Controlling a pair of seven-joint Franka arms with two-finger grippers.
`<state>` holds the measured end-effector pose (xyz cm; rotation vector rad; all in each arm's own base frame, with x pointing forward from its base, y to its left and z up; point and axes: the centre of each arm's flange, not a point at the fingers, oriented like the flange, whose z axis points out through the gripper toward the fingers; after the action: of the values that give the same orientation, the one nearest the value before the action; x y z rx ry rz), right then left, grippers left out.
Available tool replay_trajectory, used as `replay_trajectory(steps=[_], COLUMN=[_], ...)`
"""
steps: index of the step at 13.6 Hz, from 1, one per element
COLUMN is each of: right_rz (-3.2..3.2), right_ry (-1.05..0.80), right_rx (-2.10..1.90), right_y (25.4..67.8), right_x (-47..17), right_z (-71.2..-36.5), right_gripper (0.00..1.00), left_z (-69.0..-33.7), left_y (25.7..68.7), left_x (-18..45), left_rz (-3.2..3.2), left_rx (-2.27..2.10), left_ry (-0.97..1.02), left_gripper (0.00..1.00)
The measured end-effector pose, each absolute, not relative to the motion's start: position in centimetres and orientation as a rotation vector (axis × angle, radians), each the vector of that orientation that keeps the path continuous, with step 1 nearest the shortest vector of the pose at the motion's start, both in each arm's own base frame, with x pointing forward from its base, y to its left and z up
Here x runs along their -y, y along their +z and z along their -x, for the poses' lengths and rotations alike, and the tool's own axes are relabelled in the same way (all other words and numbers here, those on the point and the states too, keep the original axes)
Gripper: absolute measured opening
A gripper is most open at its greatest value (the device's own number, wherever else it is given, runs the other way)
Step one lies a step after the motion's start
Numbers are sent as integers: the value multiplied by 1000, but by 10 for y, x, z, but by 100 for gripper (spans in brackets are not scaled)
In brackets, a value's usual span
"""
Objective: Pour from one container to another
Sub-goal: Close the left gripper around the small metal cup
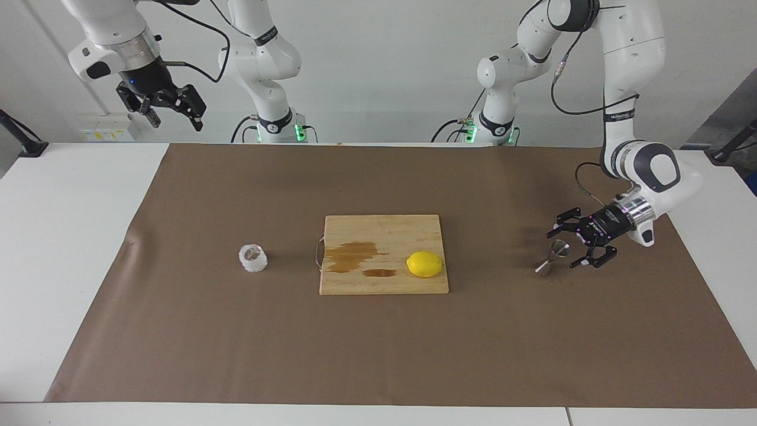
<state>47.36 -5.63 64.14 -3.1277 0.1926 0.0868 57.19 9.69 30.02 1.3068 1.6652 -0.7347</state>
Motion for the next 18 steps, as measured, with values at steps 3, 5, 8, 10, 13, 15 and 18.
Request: replay_trajectory(steps=[3, 5, 8, 10, 13, 15, 18], right_rz=[3128, 3128, 3128, 3128, 3128, 3128, 3128], right_ry=[87, 87, 87, 87, 87, 87, 87], right_rx=[-193, -193, -193, -193, -193, -193, -193], right_y=[641, 641, 641, 641, 641, 641, 641], right_x=[56, 56, 56, 56, 56, 56, 56], right_z=[-474, -474, -474, -474, -474, -474, -474], right_gripper=[100, 100, 100, 100, 100, 100, 100], left_z=[-572, -572, -572, -572, -573, -573, -572], left_y=[299, 299, 299, 299, 299, 299, 299], left_x=[-97, -97, -96, -95, -95, -95, -95], left_rz=[-1304, -1304, -1307, -1306, -1300, -1300, -1300], left_rx=[-1668, -1669, -1669, -1668, -1668, -1668, -1668], left_ry=[-731, -727, -728, -727, -726, -726, -725], left_gripper=[100, 96, 93, 90, 88, 67, 50])
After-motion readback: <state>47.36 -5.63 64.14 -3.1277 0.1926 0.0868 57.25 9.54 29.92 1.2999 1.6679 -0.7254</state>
